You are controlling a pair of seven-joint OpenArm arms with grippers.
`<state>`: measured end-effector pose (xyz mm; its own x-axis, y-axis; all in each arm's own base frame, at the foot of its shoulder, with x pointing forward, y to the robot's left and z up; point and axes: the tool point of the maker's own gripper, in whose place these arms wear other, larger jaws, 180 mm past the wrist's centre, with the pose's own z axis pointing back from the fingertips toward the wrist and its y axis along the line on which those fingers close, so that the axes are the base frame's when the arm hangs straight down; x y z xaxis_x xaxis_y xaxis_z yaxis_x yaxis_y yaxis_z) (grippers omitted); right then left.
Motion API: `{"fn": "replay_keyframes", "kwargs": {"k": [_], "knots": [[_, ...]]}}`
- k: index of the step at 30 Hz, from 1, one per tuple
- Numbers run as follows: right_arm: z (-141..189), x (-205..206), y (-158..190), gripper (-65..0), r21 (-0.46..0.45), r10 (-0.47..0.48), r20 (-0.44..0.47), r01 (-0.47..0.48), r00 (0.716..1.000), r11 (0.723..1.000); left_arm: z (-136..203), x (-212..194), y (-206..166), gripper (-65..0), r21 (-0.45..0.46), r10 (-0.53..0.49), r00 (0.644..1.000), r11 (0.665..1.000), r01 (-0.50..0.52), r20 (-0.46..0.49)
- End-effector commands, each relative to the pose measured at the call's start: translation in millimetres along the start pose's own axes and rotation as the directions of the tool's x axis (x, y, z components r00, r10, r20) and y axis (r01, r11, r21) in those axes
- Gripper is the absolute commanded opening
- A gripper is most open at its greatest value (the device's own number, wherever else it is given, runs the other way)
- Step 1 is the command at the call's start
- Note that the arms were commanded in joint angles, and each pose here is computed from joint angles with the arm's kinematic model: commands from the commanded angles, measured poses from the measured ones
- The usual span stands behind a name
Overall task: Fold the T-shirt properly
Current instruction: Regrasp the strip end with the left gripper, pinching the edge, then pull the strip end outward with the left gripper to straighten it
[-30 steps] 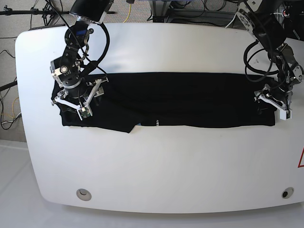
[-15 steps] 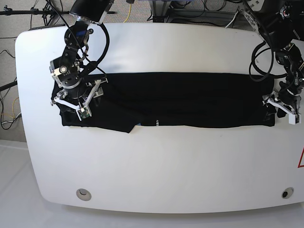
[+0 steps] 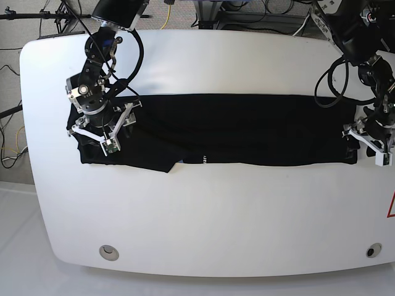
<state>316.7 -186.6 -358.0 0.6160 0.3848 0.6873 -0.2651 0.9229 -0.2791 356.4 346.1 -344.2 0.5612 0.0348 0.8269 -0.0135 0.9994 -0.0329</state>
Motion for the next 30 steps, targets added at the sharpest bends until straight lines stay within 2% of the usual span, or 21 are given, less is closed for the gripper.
{"fn": "replay_keyframes", "kwargs": {"k": [1,3,7,9,15,21,23,26,30], "knots": [[2.0,13.9,-4.5,-24.4,-0.011,0.002,0.050,-0.001,0.999,1.000,6.7,23.0,8.6,-19.3,0.025,-0.033,0.998,0.999,0.031,0.052],[2.4,13.8,-5.4,-24.4,-0.015,0.004,0.050,-0.003,0.999,1.000,10.3,20.5,11.5,-40.8,0.038,-0.047,0.998,0.998,0.045,0.030],[3.1,13.9,-5.4,-24.4,-0.015,0.002,0.052,-0.001,0.999,1.000,10.7,23.2,10.0,-60.9,0.033,-0.041,0.998,0.999,0.040,0.045],[3.2,14.8,-5.3,-24.4,-0.016,0.003,0.054,-0.002,0.999,1.000,10.5,26.8,8.6,-65.0,0.026,-0.036,0.997,0.999,0.034,0.066],[2.1,10.9,-4.4,-24.8,-0.011,-0.004,0.041,0.004,0.999,1.000,9.9,36.8,8.0,-65.0,0.009,-0.011,0.990,1.000,0.009,0.141],[1.2,10.5,-3.6,-24.9,-0.006,-0.006,0.042,0.006,0.999,1.000,9.0,39.7,8.1,-65.0,0.001,0.002,0.986,1.000,-0.003,0.167],[0.8,9.5,-4.0,-24.9,-0.007,-0.005,0.038,0.005,0.999,1.000,7.7,37.0,7.7,-65.0,-0.002,0.004,0.988,1.000,-0.003,0.156],[0.9,14.4,-6.1,-24.5,-0.013,0.000,0.049,0.001,0.999,1.000,-2.7,11.2,0.8,-65.0,-0.024,0.010,0.999,1.000,-0.009,0.041],[0.0,13.5,-5.7,-24.5,-0.010,-0.002,0.046,0.002,0.999,1.000,-7.5,-6.5,-5.2,-44.1,-0.041,0.009,0.999,0.999,-0.010,-0.039]]}}
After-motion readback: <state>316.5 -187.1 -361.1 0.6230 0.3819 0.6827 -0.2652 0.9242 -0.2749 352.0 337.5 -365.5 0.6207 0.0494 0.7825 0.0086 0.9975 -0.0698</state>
